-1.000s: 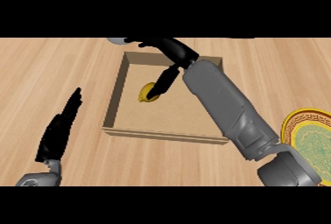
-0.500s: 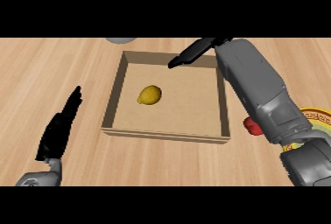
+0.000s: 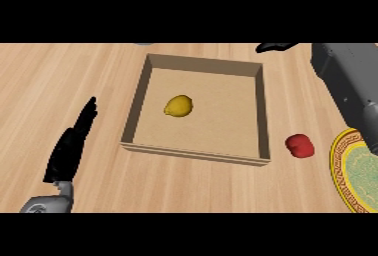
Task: Pick the lemon from the plate and place it in the cardboard box
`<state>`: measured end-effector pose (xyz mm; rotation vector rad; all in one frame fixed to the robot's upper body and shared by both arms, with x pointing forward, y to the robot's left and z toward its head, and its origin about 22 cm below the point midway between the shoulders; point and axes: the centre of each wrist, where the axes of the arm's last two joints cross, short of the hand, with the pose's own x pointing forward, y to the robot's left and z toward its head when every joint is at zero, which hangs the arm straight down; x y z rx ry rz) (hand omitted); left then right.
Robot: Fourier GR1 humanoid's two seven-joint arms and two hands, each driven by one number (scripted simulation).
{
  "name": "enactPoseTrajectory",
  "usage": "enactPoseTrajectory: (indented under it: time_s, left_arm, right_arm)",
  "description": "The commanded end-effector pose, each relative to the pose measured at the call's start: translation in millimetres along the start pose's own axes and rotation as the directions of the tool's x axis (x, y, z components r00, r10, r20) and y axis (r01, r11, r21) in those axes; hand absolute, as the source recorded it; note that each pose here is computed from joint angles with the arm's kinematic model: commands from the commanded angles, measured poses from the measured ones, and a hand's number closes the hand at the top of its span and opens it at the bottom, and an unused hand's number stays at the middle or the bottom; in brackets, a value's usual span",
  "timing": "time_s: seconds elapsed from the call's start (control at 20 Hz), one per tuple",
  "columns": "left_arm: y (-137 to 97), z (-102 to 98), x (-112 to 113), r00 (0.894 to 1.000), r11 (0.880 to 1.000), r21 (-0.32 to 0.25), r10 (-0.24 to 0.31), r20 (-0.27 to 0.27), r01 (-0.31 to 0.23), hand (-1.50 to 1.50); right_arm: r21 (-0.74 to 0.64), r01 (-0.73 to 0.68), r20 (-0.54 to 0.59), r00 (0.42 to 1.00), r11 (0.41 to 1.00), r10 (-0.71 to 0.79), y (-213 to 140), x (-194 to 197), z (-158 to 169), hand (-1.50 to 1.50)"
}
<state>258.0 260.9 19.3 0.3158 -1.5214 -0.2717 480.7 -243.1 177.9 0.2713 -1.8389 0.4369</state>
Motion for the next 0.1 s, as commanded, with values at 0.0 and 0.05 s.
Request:
enactPoseTrajectory:
  time_s: [0.0,0.05]
  left_arm:
    - [1.8,-5.4,9.1,1.000,1.000,-0.001,-0.008,0.018,0.008,0.00]
    - [-4.4,-5.3,8.4,1.000,1.000,-0.014,-0.005,0.026,0.005,0.00]
  right_arm:
    - [0.000,0.008,0.023,1.000,1.000,-0.008,-35.4,8.3,19.0,-1.50]
    - [0.015,-0.028,0.014,1.000,0.999,0.028,-43.6,14.9,21.6,-1.50]
